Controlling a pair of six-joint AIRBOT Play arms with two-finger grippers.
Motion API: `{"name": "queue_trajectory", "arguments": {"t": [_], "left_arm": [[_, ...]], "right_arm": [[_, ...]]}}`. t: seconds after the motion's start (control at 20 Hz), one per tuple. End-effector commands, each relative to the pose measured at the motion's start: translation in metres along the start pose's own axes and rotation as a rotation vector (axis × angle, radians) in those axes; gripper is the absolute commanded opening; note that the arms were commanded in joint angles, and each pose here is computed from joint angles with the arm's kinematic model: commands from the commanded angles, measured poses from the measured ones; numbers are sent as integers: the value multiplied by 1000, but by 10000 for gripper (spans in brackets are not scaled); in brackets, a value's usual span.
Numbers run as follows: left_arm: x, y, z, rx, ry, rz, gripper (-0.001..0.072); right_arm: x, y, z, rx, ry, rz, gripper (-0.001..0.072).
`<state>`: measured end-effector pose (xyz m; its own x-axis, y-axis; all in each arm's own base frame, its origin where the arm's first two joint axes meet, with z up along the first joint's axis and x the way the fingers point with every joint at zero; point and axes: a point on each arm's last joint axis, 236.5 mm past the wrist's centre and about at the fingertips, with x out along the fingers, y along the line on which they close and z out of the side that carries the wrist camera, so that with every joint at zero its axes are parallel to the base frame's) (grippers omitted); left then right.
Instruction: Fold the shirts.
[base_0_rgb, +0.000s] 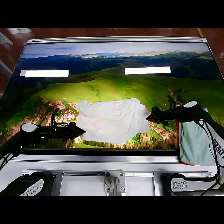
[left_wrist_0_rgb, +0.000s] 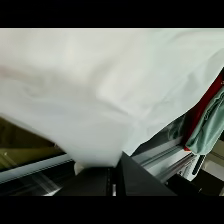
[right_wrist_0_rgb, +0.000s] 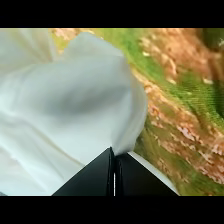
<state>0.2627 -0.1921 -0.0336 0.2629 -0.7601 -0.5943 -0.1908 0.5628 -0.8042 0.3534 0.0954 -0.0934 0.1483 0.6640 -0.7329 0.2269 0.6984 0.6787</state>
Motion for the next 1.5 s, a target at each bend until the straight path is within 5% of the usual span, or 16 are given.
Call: {"name": "queue_trajectory", "arguments": {"t": [0.0, 0.25, 0.4, 0.55, 0.75, 0.9, 1.1, 1.45], "left_arm": [[-30, -38, 45, 129, -122, -19, 37], [-198, -201, 120, 490, -579, -163, 37], [-332, -307, 95, 800, -925, -162, 37], [-411, -366, 44, 938, -1154, -117, 37], [-441, -400, -17, 1040, -1276, -101, 37], [-436, -394, -41, 1041, -1268, -55, 37], [-400, -327, -29, 906, -1064, 179, 37], [-318, -189, 44, 565, -748, 275, 37]], "right_arm": [[-40, 49, 5, -244, -21, 48, 72], [-198, 191, 21, -722, -395, -15, 71], [-328, 295, -6, -948, -825, -52, 71], [-447, 363, -63, -1019, -1247, -63, 71], [-501, 389, -133, -1045, -1428, -42, 71], [-507, 392, -160, -1061, -1451, -38, 71], [-514, 385, -151, -1025, -1478, -71, 70], [-400, 329, 25, -793, -1042, -46, 70]]}}
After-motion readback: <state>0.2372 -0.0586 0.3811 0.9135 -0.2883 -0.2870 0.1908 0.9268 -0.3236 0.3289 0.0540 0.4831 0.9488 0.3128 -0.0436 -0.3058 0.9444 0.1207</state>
